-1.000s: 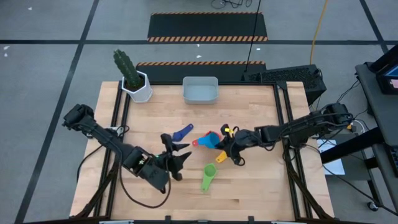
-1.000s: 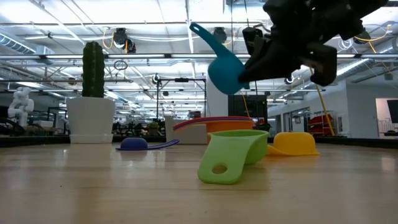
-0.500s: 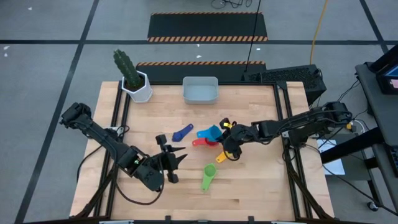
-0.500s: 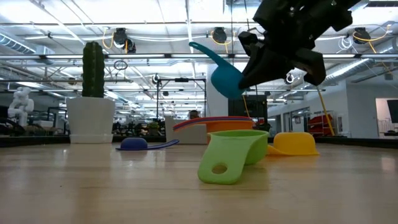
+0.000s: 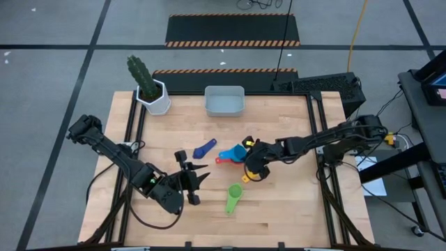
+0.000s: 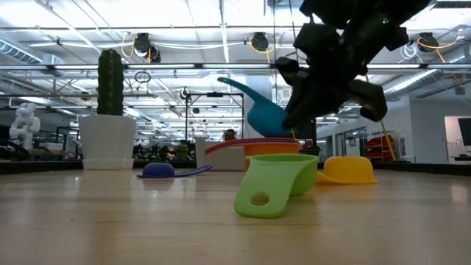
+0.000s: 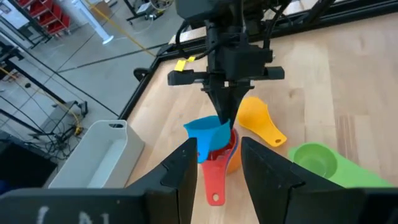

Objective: Nest measuring cups in basket
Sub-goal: Stack the light blue measuring cup on top of the red measuring cup

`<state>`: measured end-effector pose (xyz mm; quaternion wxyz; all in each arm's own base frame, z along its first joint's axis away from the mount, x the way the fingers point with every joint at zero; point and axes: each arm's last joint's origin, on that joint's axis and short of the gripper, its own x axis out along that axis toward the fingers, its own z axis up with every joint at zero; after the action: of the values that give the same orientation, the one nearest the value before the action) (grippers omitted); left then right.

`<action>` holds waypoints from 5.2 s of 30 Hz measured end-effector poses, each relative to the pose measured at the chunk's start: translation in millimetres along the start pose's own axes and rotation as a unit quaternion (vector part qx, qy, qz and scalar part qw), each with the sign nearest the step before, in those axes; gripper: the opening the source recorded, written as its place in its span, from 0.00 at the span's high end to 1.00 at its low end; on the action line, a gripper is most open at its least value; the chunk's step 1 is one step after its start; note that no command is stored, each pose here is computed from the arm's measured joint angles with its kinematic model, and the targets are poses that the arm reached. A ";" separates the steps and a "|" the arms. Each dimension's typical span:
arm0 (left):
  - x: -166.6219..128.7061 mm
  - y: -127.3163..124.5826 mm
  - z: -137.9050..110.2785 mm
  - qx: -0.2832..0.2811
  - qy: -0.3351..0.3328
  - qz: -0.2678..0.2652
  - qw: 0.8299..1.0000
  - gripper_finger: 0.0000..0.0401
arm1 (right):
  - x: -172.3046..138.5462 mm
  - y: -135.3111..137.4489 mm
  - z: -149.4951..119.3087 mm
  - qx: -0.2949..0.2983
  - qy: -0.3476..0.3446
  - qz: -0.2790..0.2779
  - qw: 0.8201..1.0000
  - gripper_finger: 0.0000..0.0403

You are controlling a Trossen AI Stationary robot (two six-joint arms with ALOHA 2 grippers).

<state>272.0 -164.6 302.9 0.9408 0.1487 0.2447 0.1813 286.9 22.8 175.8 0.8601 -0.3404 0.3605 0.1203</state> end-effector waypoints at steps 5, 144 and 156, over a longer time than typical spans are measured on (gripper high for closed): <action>0.0 -0.3 -0.3 0.004 0.001 -0.001 1.000 0.68 | 2.5 -1.7 -4.2 0.005 0.009 0.003 1.000 0.99; 195.4 31.2 -90.6 -0.029 0.292 -0.074 0.953 0.46 | -71.3 6.2 4.7 0.229 -0.007 0.032 0.973 0.76; 195.4 31.4 -90.6 -0.030 0.292 -0.074 0.953 0.65 | -71.3 6.2 4.6 0.234 -0.006 0.032 0.972 0.76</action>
<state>376.2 -38.5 159.3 0.8433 0.0423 0.5132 0.1542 235.9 33.3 225.1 0.9139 -0.1172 0.3836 0.0620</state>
